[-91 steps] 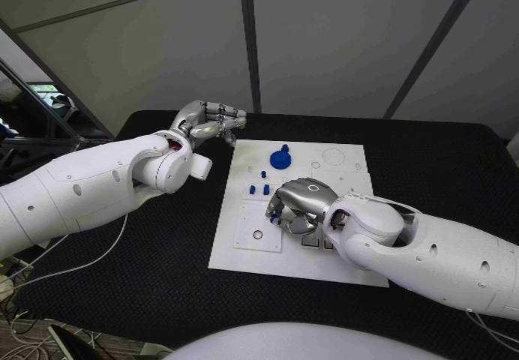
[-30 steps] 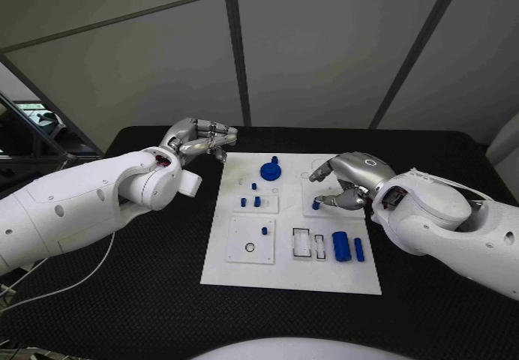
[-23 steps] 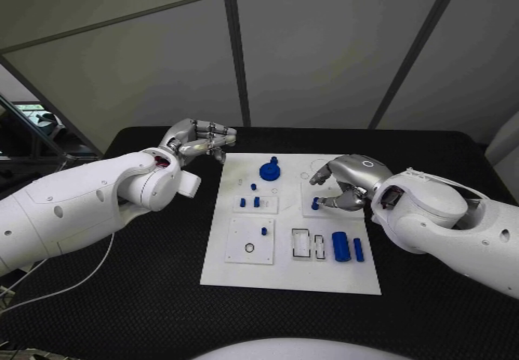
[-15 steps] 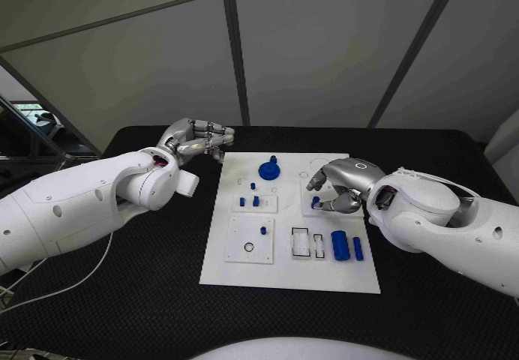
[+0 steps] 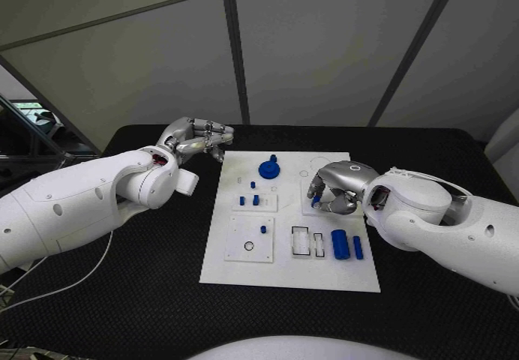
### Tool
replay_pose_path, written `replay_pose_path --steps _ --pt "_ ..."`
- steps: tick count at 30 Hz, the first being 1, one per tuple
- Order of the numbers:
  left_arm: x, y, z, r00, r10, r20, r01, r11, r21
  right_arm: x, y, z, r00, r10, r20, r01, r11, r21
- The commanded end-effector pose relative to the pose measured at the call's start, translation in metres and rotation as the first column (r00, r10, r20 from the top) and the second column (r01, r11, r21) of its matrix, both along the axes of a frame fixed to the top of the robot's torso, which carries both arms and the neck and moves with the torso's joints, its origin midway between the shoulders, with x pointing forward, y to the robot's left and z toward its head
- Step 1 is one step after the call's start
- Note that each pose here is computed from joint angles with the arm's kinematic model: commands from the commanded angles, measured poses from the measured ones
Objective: Assemble the parts on the task board
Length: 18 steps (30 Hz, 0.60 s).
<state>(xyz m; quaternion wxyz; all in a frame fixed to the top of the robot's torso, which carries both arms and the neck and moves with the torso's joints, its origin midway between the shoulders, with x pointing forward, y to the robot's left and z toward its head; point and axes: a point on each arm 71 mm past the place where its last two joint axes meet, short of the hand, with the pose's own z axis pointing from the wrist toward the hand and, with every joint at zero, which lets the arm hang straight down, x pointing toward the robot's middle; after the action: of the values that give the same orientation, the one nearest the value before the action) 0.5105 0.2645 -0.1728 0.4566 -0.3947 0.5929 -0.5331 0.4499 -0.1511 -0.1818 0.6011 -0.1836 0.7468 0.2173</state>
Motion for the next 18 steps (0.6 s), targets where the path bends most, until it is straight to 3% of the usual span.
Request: replay_pose_path --steps 1,11,18 --pt "0.0002 -0.0012 0.0012 1.0 -0.012 0.002 0.012 1.0 -0.006 0.0 0.0002 -0.0004 1.0 -0.005 0.002 0.006 1.0 -0.029" --pt "0.0003 -0.0007 0.0009 1.0 -0.012 -0.001 0.012 1.0 -0.005 -0.0009 -0.0001 0.0007 1.0 -0.012 0.011 0.012 1.0 -0.025" --pt "0.0005 -0.0008 0.0007 1.0 -0.013 -0.002 0.013 1.0 -0.005 -0.0031 0.0032 0.0055 0.999 -0.007 0.048 0.006 1.0 0.013"
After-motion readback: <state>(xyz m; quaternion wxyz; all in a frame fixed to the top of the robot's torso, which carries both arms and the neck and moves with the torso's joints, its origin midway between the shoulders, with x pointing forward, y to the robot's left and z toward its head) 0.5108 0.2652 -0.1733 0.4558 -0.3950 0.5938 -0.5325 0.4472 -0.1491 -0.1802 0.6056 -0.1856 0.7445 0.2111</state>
